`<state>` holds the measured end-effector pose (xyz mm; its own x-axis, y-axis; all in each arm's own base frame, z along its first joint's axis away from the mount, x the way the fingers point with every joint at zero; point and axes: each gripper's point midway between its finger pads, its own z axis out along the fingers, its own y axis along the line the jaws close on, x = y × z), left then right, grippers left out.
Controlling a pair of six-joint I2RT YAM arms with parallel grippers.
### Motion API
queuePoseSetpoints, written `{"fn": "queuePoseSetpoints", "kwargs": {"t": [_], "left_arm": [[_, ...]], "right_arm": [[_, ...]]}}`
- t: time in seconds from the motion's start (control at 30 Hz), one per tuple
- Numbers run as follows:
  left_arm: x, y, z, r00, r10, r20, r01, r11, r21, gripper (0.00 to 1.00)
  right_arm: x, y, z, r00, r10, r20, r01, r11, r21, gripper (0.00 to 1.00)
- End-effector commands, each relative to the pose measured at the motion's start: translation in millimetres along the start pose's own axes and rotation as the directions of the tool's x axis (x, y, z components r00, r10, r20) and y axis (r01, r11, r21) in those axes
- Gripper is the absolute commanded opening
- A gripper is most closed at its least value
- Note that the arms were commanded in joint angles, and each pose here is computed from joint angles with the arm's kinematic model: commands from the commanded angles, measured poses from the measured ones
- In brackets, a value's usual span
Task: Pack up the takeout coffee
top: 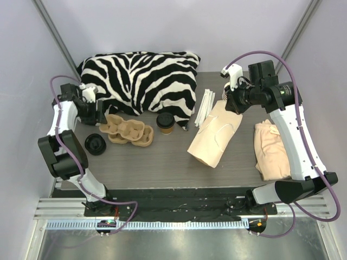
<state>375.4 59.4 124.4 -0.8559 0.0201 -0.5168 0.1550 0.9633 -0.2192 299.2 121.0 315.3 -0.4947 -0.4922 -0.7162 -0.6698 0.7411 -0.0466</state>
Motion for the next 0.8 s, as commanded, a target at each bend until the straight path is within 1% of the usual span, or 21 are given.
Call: {"fn": "queuePoseSetpoints", "kwargs": {"t": [0.0,0.23,0.27,0.33,0.4,0.5,0.57,0.63,0.67,0.73,0.77], "left_arm": [[7.4,-6.5,1.4,0.998,-0.024,-0.054,0.027,0.998,0.048,0.61],[14.0,-7.0,14.4,0.995,-0.056,-0.081,0.062,0.995,0.075,0.52],[13.3,-6.9,15.2,0.995,-0.058,-0.078,0.063,0.995,0.075,0.48],[11.4,-6.7,15.7,0.995,-0.067,-0.076,0.073,0.995,0.075,0.44],[9.3,-6.0,15.9,0.995,-0.071,-0.069,0.076,0.995,0.071,0.45],[5.6,-3.9,16.2,0.996,-0.075,-0.056,0.079,0.995,0.061,0.53],[6.4,-3.5,16.7,0.995,-0.08,-0.061,0.084,0.995,0.059,0.52],[6.5,-3.2,17.3,0.995,-0.079,-0.062,0.083,0.995,0.059,0.48],[5.2,-3.4,16.0,0.995,-0.082,-0.057,0.085,0.995,0.06,0.4],[4.1,-4.8,14.7,0.996,-0.078,-0.052,0.081,0.995,0.063,0.31],[1.2,-5.7,10.9,0.996,-0.076,-0.04,0.078,0.995,0.062,0.22]], "right_arm": [[-14.2,2.2,-7.6,0.998,-0.028,0.051,0.028,1.0,-0.002,0.01],[-13.7,2.9,-7.5,0.998,-0.029,0.048,0.03,1.0,-0.006,0.01],[-13.8,2.2,-7.4,0.998,-0.028,0.048,0.029,1.0,-0.005,0.01],[-13.1,3.0,-6.5,0.999,-0.03,0.044,0.03,1.0,-0.009,0.01],[-13.4,3.4,-7.3,0.998,-0.03,0.046,0.031,0.999,-0.01,0.01],[-12.6,3.6,-6.2,0.999,-0.03,0.043,0.031,0.999,-0.013,0.01],[-12.6,3.9,-6.1,0.999,-0.03,0.043,0.031,0.999,-0.014,0.01],[-12.9,4.2,-6.7,0.998,-0.032,0.045,0.033,0.999,-0.015,0.01],[-12.9,4.1,-6.6,0.998,-0.034,0.045,0.034,0.999,-0.015,0.01],[-13.7,3.9,-7.3,0.998,-0.036,0.048,0.037,0.999,-0.014,0.01],[-13.4,4.1,-7.7,0.998,-0.037,0.047,0.038,0.999,-0.014,0.01]]}}
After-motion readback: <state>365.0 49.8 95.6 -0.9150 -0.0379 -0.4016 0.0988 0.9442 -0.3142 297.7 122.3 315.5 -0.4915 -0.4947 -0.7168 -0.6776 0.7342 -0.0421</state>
